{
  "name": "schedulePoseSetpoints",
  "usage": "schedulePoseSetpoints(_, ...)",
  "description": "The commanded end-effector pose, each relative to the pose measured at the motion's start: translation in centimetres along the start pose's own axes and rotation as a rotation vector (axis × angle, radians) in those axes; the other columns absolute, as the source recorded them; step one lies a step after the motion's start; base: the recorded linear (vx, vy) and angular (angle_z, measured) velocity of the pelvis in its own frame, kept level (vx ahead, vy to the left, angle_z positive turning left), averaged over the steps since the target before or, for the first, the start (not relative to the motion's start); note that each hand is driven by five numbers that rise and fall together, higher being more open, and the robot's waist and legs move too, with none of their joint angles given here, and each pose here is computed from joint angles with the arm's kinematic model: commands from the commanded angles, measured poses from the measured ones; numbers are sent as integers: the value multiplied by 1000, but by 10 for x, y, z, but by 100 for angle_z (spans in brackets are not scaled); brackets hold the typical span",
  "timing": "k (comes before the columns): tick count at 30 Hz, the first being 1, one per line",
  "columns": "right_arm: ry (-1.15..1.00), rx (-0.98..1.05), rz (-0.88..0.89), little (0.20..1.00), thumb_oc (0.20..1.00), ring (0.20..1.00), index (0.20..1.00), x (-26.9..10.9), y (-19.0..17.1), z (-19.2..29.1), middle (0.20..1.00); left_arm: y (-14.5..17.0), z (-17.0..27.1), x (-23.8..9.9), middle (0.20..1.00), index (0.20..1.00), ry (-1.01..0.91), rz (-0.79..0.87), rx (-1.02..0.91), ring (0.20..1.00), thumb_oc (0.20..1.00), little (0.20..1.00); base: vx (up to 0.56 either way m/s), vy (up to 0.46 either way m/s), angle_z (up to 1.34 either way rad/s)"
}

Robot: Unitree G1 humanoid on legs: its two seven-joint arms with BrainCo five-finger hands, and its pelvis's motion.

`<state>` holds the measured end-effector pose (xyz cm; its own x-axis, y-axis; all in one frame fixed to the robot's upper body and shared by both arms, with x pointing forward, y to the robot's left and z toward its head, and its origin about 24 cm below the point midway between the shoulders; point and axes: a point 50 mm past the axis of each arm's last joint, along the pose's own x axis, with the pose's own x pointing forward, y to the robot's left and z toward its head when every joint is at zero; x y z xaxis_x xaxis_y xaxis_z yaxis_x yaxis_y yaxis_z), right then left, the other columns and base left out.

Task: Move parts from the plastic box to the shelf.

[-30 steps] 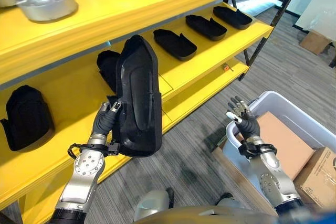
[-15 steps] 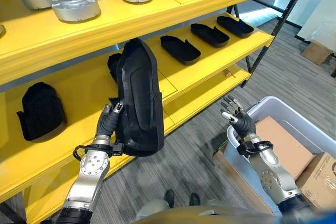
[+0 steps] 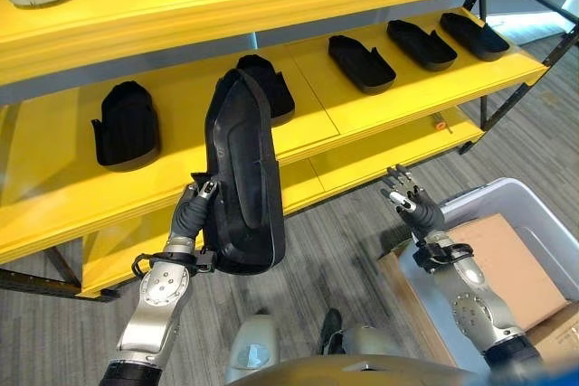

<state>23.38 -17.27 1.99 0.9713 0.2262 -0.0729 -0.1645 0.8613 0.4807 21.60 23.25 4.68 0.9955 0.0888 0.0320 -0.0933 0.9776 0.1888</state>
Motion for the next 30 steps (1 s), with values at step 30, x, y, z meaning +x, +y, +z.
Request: schedulePoseSetpoints(30,17,13,-5,1000,1000,1000,1000,-10,1,-13,1000,17,44,6,200,200,-226,20,33,200,200,200,69,304,24)
